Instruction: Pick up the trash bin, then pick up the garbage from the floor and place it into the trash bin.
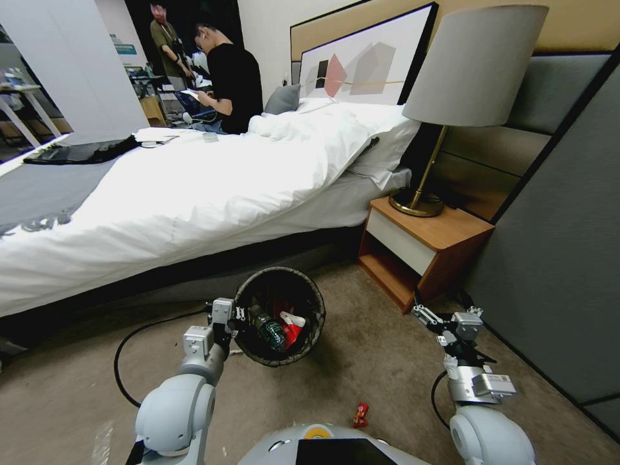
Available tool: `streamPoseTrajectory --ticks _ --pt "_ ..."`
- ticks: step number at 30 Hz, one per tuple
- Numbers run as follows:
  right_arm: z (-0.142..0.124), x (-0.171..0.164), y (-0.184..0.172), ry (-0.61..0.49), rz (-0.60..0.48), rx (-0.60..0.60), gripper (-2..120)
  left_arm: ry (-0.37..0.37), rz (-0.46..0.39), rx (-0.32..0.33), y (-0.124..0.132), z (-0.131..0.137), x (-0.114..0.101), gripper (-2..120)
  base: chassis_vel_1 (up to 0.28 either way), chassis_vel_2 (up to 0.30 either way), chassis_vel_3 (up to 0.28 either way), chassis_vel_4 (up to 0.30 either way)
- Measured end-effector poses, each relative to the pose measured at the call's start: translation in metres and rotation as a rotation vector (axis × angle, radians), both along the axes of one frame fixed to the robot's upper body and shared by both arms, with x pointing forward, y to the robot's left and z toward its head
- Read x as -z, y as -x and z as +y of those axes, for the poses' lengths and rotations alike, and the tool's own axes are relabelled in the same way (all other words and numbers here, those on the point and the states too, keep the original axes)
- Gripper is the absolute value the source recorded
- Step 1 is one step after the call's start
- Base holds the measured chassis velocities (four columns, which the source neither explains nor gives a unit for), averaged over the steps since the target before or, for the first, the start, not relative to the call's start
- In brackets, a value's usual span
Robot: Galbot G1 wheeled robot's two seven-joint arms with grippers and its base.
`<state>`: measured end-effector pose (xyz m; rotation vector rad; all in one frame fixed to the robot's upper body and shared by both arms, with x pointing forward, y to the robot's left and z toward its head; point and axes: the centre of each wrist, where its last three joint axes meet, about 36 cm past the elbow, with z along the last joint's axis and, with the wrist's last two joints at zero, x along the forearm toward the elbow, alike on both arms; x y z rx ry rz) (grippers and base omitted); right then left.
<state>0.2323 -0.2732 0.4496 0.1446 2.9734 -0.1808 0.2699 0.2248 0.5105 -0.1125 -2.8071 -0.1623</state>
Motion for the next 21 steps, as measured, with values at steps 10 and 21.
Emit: streamPoseTrajectory --ticks 10,21 --pt "0.0000 0.0005 -0.0012 -0.002 0.002 0.002 100 -0.001 -0.001 0.000 -0.0004 -0.0001 -0.0001 1 0.128 -0.146 -0.128 0.141" --pt "0.0021 0.0019 -0.0028 -0.011 0.015 0.012 100 -0.003 0.000 0.000 -0.0007 0.0001 0.0004 1 0.051 -0.045 -0.055 0.047"
